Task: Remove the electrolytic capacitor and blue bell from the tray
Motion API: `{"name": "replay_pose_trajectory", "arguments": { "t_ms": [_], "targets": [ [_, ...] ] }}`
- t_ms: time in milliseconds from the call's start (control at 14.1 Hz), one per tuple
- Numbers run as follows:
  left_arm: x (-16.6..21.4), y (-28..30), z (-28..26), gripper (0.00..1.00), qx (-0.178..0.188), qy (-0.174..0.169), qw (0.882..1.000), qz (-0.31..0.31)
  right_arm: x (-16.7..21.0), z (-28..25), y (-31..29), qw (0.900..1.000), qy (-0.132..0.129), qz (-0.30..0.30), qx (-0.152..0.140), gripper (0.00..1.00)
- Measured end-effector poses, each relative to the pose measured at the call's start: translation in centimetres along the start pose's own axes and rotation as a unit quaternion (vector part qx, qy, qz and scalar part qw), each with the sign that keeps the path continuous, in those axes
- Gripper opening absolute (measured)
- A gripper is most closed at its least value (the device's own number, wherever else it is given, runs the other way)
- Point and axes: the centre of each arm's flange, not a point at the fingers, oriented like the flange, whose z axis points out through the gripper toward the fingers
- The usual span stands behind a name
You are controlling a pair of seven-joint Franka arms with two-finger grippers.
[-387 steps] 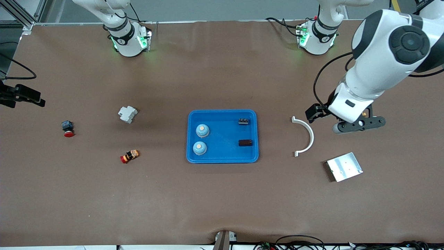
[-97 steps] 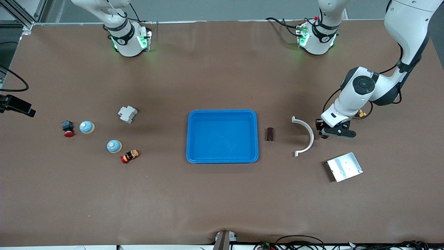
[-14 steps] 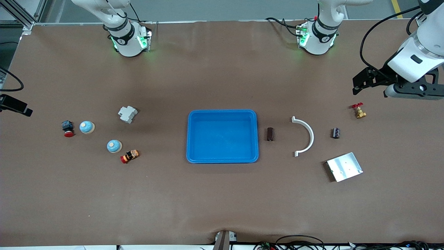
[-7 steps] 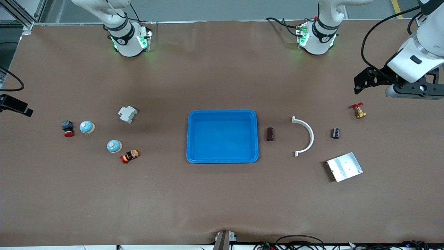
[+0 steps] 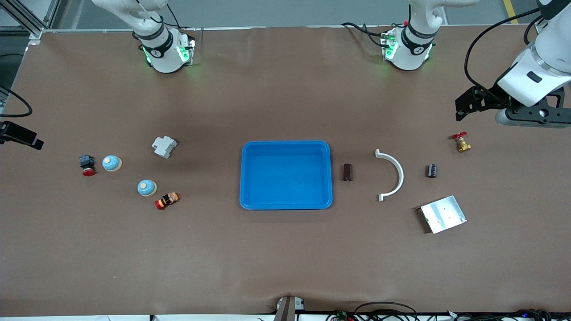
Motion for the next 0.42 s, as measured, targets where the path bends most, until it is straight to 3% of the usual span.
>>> {"name": "replay_pose_trajectory", "arguments": {
  "t_ms": [424],
  "targets": [
    [0.01, 0.04, -0.17, 1.0, 0.0, 0.002, 1.0, 0.001, 0.02, -0.01, 0.39, 1.0, 0.0, 0.003, 0.001, 1.0]
  ]
}}
